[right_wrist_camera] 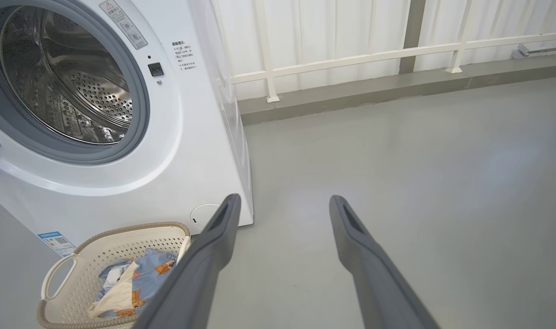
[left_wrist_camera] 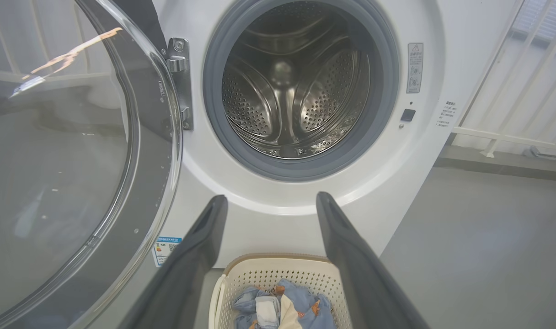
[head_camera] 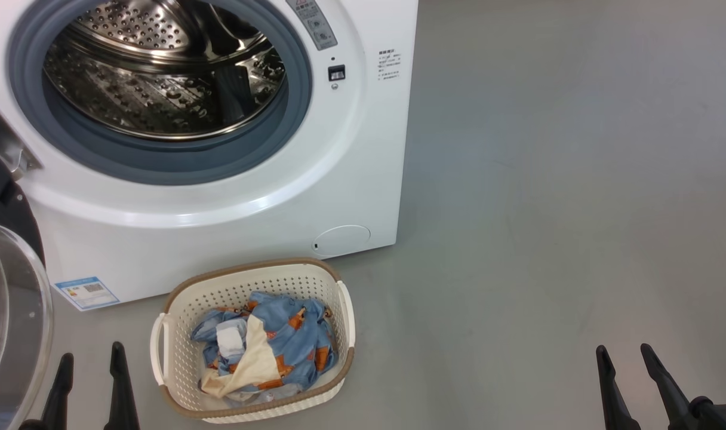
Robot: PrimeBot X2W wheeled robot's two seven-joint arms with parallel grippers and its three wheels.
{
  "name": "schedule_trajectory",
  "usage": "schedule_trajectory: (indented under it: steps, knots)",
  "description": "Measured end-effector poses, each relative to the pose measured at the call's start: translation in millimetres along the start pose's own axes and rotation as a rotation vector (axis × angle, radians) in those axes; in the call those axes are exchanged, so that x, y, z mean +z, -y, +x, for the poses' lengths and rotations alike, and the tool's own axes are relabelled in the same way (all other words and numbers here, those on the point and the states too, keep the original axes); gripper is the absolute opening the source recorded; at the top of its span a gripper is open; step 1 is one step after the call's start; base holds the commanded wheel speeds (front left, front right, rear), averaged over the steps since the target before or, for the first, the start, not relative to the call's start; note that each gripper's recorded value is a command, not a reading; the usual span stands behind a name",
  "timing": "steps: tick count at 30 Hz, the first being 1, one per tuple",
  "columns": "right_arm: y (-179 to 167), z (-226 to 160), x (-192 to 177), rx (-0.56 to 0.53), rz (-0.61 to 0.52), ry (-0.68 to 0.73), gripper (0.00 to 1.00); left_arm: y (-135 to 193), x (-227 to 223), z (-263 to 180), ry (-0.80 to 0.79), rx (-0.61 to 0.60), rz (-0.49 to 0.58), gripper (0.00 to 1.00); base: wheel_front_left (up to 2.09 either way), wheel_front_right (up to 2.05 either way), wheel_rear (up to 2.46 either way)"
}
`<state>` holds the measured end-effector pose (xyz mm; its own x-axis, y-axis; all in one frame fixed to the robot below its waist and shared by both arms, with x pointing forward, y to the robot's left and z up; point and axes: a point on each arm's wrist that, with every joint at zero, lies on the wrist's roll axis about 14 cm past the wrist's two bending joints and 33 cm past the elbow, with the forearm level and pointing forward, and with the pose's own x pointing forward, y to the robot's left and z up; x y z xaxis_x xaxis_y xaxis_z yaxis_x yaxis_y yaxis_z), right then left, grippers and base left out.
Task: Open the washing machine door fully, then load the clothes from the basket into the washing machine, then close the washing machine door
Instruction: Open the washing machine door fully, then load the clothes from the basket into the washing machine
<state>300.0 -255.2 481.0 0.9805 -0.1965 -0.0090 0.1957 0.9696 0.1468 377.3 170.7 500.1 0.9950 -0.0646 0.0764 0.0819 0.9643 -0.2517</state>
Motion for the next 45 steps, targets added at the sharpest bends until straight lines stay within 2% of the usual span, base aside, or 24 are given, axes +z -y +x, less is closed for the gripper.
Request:
schedule_trajectory:
  steps: [26, 45]
  knots:
    - [-8, -7, 6, 0.06, -0.021, 0.021, 1.0, -2, -1, -41, -0.021, 0.013, 0.009, 1.0, 0.0, 0.0, 0.0]
    - [-10, -3, 8, 0.082, -0.038, 0.024, 1.0, -8, -1, -50, -0.021, 0.039, -0.008, 1.0, 0.0, 0.0, 0.0]
